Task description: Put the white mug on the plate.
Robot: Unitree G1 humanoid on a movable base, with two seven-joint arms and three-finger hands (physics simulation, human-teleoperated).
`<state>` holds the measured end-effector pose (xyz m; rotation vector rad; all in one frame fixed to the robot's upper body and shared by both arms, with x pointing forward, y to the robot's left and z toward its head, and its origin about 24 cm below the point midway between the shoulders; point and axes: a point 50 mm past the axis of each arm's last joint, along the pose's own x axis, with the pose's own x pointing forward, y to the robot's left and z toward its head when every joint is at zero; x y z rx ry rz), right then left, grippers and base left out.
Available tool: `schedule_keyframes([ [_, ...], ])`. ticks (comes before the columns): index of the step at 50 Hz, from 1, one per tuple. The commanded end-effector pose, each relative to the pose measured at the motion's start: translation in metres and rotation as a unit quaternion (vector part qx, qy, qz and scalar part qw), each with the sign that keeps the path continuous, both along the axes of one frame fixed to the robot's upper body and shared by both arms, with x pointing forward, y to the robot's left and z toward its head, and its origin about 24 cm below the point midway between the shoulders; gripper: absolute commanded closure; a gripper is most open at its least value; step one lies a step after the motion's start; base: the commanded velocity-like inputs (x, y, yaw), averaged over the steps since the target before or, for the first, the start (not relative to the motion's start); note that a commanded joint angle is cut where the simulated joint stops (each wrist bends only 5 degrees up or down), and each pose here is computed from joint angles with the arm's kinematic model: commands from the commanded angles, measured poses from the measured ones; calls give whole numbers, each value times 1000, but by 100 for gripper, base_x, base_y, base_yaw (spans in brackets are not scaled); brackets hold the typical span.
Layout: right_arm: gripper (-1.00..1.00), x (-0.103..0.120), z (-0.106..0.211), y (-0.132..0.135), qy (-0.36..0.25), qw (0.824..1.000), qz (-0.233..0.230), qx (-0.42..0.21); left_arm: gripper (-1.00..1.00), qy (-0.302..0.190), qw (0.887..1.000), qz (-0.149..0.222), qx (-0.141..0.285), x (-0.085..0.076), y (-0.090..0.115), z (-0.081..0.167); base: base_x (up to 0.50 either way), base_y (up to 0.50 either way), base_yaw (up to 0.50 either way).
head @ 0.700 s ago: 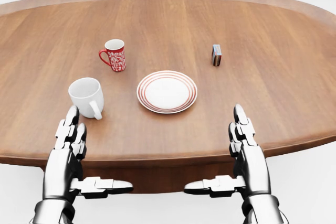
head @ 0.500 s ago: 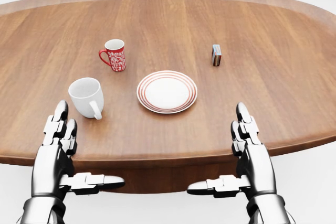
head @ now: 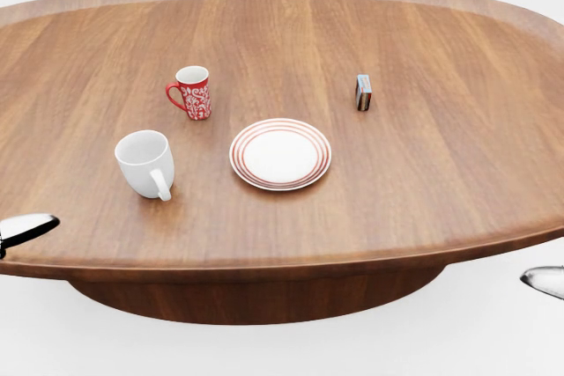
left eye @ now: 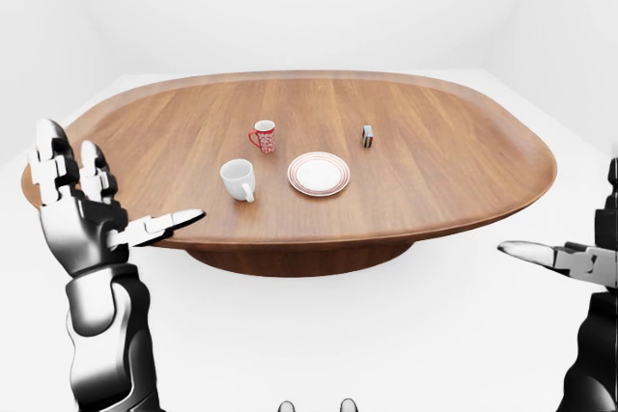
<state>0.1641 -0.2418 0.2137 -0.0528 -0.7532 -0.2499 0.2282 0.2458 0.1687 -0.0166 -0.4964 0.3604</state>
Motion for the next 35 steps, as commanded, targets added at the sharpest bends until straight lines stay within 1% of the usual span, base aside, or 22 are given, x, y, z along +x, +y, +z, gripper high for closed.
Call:
schedule_keyframes([
  [1, -100, -31, 24, -8, -69, 997, -25, -19, -100, -55, 997, 56, -22, -16, 20, 21, 0, 0, 0],
  [12, -100, -24, 18, -6, -47, 998, -21, -26, -100, -65, 995, 61, -35, -18, 24, 24, 0, 1, 0],
  [15, -100, -21, 16, -4, -37, 999, -18, -29, -100, -69, 995, 60, -35, -20, 24, 25, 0, 43, 0],
  [21, -100, -21, 16, -3, -39, 999, -14, -31, -100, -72, 995, 60, -37, -21, 24, 26, 0, 50, 0],
  [23, -100, -16, 14, -1, -32, 999, -8, -31, -100, -78, 995, 59, -35, -22, 23, 29, 0, 50, 0],
  [35, -100, -17, 11, 0, -25, 999, -2, -34, -100, -80, 994, 65, -36, -23, 25, 30, 0, 50, 0],
])
